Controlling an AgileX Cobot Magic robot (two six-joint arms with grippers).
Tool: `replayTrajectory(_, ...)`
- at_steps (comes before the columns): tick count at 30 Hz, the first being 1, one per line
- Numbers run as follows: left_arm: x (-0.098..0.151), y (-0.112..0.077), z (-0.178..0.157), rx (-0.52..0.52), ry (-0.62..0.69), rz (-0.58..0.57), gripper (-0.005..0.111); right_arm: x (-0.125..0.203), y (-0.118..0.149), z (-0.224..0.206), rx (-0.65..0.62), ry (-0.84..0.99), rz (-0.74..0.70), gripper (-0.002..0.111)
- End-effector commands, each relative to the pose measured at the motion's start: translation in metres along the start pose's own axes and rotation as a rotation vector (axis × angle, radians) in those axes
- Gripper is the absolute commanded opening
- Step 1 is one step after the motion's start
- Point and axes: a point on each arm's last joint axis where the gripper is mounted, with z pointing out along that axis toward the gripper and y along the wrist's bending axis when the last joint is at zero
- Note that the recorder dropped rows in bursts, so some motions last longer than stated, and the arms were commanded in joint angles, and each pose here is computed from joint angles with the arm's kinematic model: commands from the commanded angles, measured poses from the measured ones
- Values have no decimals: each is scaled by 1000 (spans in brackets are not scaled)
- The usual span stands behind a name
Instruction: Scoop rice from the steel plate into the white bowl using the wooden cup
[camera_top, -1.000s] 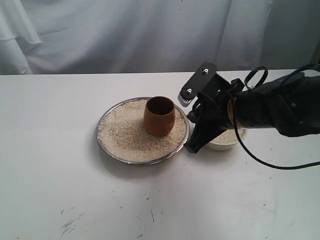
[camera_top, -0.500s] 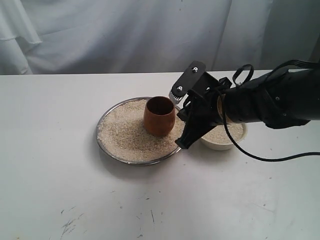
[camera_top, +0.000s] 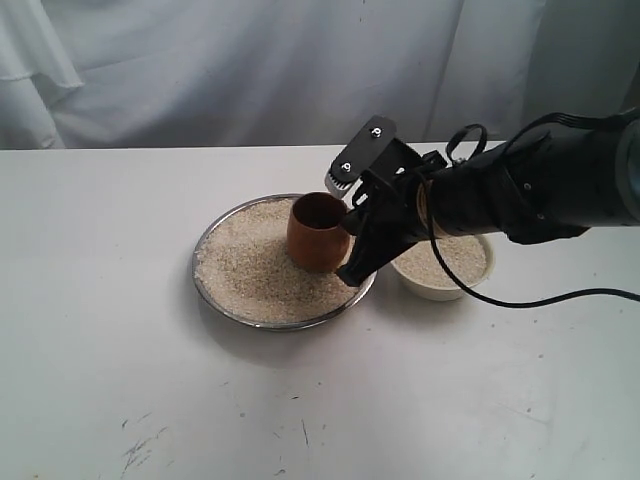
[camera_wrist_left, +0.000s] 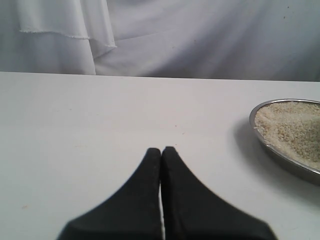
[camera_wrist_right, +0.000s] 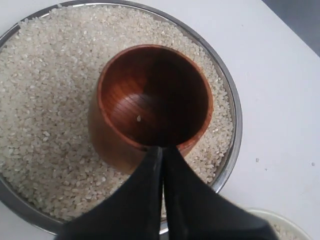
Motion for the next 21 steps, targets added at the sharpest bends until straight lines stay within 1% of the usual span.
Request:
replayTrajectory(1, 1, 0, 0, 2, -7, -4, 0, -2, -1, 3, -4, -6, -2, 0)
replayTrajectory(13, 1, 0, 0, 2, -7, -4, 0, -17, -9, 0, 21, -47, -8, 0)
replayTrajectory(14, 1, 0, 0, 2, -7, -4, 0, -17, -10, -2, 32, -49, 21, 0)
replayTrajectory(15, 1, 0, 0, 2, -7, -4, 0, -19, -16, -10, 69, -56, 85, 0)
replayTrajectory(17, 1, 0, 0, 2, -7, -4, 0, -22, -20, -23, 112, -74, 136, 0)
replayTrajectory(18, 1, 0, 0, 2, -7, -4, 0, -22, -21, -24, 126, -74, 165, 0)
replayTrajectory(19, 1, 0, 0, 2, -7, -4, 0, -20, -24, -23, 134, -72, 241, 0)
replayTrajectory(20, 1, 0, 0, 2, -7, -4, 0, -18, -24, -21, 130, -70, 270, 0)
replayTrajectory(21, 1, 0, 0, 2, -7, -4, 0, -14, -24, -16, 122, -57, 330, 0)
